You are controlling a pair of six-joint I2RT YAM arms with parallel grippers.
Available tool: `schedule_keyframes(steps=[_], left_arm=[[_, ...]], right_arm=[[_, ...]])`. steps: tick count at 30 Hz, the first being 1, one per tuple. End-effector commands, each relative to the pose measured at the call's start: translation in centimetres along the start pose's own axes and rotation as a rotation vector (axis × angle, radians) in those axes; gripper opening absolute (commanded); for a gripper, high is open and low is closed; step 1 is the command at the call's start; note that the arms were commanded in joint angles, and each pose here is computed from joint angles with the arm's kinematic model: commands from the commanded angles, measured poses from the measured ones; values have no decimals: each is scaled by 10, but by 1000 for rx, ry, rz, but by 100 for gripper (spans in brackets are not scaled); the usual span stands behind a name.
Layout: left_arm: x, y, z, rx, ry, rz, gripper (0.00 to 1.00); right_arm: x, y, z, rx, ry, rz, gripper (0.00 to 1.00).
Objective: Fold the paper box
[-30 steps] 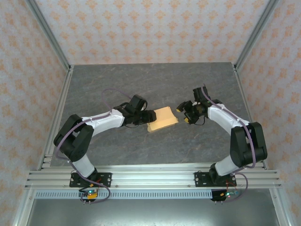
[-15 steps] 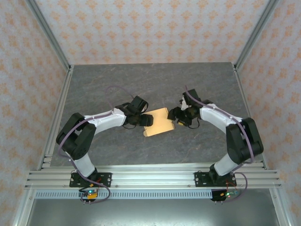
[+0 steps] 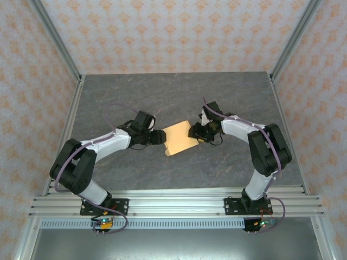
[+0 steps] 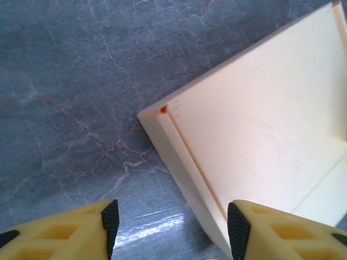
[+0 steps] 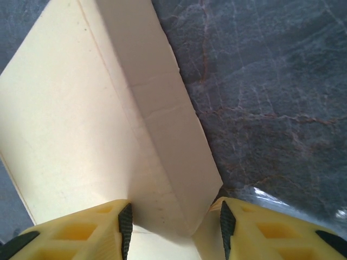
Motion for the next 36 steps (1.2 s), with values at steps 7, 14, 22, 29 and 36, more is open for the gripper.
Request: schedule_keyframes(steps=[7,14,22,29,36], left_arm=[[34,8,-5,-109,60,-6,55],[34,23,3,-136,73,13,44],[44,35,7,-170,95,-96,31],[44,38,7,-106,97,-110,21],[43,59,2,-147,35,-97,14]], right_arm=[[-14,1,6,103,-104,53,59],[-44,-15,16,114,-156,42,63],[-30,-7,32,-11,-138,202,72],[-4,-7,41,74,-37,290,75],[7,-7,42,115,10,345,76]])
Point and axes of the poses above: each hand's point on the last joint's axis, 136 mm out from that joint toward the fingers, its own x axis out along the fingers, its own y axis along the line the jaws close on, z = x × y, the point moved 7 cm from there along -x, back along the fingers, and after that the axes turned 4 degrees about x, right-handed, at the moved point
